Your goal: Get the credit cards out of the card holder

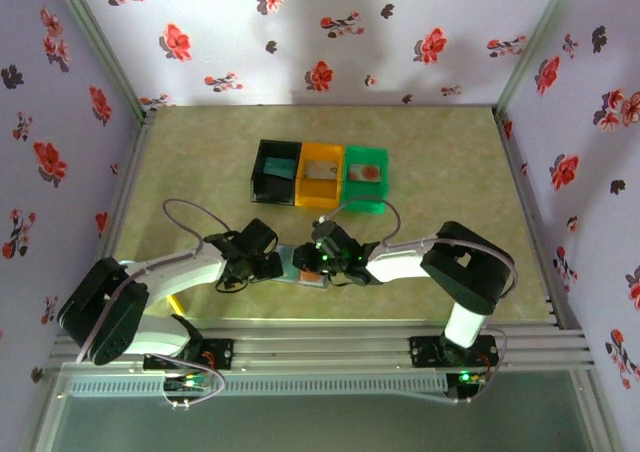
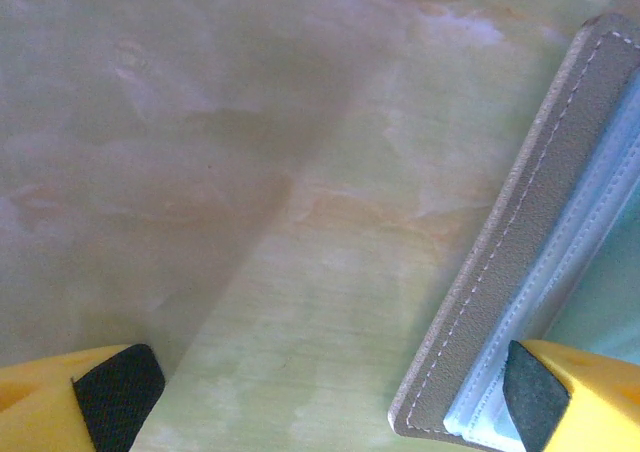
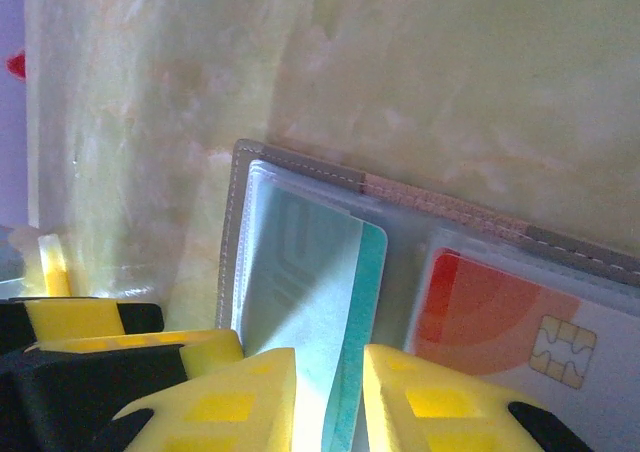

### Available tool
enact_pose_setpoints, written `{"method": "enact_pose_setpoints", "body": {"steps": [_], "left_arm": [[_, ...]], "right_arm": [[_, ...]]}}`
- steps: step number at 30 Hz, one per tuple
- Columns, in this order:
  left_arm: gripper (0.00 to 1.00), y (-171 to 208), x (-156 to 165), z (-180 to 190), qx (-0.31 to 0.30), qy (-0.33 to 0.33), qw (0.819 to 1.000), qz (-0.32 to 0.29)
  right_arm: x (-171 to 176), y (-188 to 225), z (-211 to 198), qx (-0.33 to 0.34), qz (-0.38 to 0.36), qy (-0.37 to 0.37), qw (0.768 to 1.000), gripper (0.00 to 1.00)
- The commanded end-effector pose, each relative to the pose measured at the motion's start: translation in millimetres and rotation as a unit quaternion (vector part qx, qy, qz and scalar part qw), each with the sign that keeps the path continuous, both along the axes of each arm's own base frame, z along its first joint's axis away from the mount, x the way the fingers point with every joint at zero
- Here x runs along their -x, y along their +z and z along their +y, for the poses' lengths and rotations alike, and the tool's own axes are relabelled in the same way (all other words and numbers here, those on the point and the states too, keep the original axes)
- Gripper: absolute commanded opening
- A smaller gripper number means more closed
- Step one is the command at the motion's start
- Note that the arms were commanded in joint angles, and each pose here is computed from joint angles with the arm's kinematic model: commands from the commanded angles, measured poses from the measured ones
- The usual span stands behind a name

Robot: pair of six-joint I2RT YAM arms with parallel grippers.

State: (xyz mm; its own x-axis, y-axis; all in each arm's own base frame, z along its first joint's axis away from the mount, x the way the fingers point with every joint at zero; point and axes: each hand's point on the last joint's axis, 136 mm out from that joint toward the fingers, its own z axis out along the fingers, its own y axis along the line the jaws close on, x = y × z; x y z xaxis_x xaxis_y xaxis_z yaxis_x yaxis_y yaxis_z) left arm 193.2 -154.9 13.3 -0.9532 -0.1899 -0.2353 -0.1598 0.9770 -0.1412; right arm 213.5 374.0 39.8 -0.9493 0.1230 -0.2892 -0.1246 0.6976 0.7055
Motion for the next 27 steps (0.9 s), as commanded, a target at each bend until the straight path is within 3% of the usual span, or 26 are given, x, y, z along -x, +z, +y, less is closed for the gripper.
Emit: {"method": "enact_pose_setpoints", "body": {"steps": [1, 10, 17, 27], "left_arm": [[0.94, -31, 20, 0, 0.010, 0.002, 0.999, 0.045], [0.94, -34, 21, -1, 0.014, 0.003, 0.999, 0.046], [0.94, -35, 22, -1, 0.016, 0.003, 0.999, 0.046], [0.94, -35, 22, -2, 0.023, 0.006, 0.999, 0.045]], "right_arm": [[5, -4, 2, -0.014, 0.000, 0.002, 1.000, 0.25], [8, 1, 4, -0.037, -0.009, 0.007, 0.999, 0.23], [4, -10, -16, 0.041, -0.003, -0.016, 0.999, 0.23], [6, -23, -15, 0.044, 0.008, -0.015, 0.999, 0.23]]}}
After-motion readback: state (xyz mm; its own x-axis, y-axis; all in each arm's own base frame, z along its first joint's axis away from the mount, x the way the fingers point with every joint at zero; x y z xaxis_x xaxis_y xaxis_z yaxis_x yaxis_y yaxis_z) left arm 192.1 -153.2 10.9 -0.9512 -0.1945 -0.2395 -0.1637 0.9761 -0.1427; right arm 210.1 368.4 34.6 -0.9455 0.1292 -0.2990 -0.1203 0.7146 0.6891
